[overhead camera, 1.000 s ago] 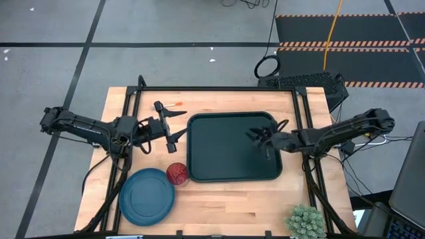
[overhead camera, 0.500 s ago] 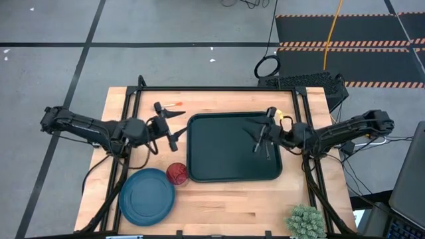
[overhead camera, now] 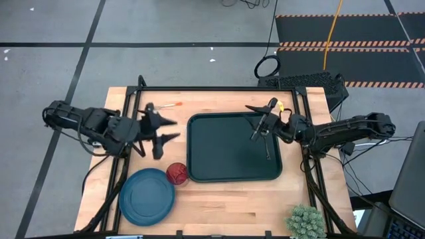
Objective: Pick and place plate/cup/fork/spoon on tray
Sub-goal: Put the red cup to the top left of the black tray
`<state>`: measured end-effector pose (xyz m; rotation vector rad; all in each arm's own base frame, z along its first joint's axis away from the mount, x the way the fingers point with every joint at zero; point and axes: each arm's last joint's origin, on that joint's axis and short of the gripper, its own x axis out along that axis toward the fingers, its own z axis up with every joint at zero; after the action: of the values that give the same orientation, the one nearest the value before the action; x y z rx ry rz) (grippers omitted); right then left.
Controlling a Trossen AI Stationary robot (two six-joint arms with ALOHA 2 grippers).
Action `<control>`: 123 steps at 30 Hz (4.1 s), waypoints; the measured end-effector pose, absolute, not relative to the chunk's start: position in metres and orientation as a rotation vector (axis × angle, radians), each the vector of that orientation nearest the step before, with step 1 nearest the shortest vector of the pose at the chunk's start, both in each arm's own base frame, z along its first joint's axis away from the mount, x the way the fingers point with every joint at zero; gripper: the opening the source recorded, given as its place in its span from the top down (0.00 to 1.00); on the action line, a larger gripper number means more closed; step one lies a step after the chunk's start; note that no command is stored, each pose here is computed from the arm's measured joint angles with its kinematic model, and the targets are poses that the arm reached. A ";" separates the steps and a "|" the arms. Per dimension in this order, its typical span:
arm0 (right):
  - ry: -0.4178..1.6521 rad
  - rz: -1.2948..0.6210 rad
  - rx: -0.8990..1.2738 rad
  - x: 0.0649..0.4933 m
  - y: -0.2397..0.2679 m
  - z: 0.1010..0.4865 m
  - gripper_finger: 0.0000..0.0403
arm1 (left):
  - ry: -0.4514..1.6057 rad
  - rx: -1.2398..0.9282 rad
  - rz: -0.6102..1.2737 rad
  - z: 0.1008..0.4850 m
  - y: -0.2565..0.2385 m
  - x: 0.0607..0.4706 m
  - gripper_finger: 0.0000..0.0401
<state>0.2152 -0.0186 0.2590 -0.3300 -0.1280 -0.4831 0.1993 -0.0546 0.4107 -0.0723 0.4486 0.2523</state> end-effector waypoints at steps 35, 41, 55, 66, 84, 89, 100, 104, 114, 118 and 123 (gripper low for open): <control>-0.150 -0.451 -0.298 0.215 -0.013 0.260 0.65 | 1.447 -0.243 0.193 0.301 -0.079 0.276 0.75; -0.146 -0.450 -0.280 0.215 -0.013 0.259 0.65 | 1.493 -0.208 0.193 0.288 -0.077 0.281 0.75; -0.122 -0.449 -0.270 0.216 -0.013 0.257 0.65 | 1.553 -0.223 0.183 0.278 -0.071 0.288 0.88; -0.119 -0.449 -0.261 0.216 -0.013 0.256 0.65 | 1.619 -0.226 0.197 0.281 -0.047 0.285 0.98; -0.102 -0.448 -0.270 0.216 -0.013 0.255 0.65 | 1.409 -0.194 0.261 0.366 0.024 0.287 0.98; -0.097 -0.447 -0.267 0.216 -0.013 0.254 0.65 | 1.390 -0.228 0.301 0.366 0.060 0.284 0.98; -0.095 -0.450 -0.274 0.216 -0.013 0.254 0.65 | 1.404 -0.422 0.413 0.347 0.121 0.286 0.98; -0.093 -0.451 -0.286 0.216 -0.013 0.254 0.65 | 1.445 -0.447 0.366 0.331 0.128 0.298 0.98; -0.088 -0.480 -0.290 0.216 -0.019 0.254 0.65 | 1.382 -0.387 0.337 0.345 0.142 0.335 0.98; -0.086 -0.480 -0.292 0.216 -0.019 0.254 0.65 | 1.404 -0.371 0.334 0.338 0.148 0.348 0.98; -0.054 -0.475 -0.303 0.216 -0.019 0.251 0.65 | 1.448 -0.349 0.311 0.325 0.152 0.355 0.98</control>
<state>0.2164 -0.0192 0.2513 -0.3034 -0.0545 -0.4754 0.3552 0.1524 0.3249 -0.3493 1.4476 0.3114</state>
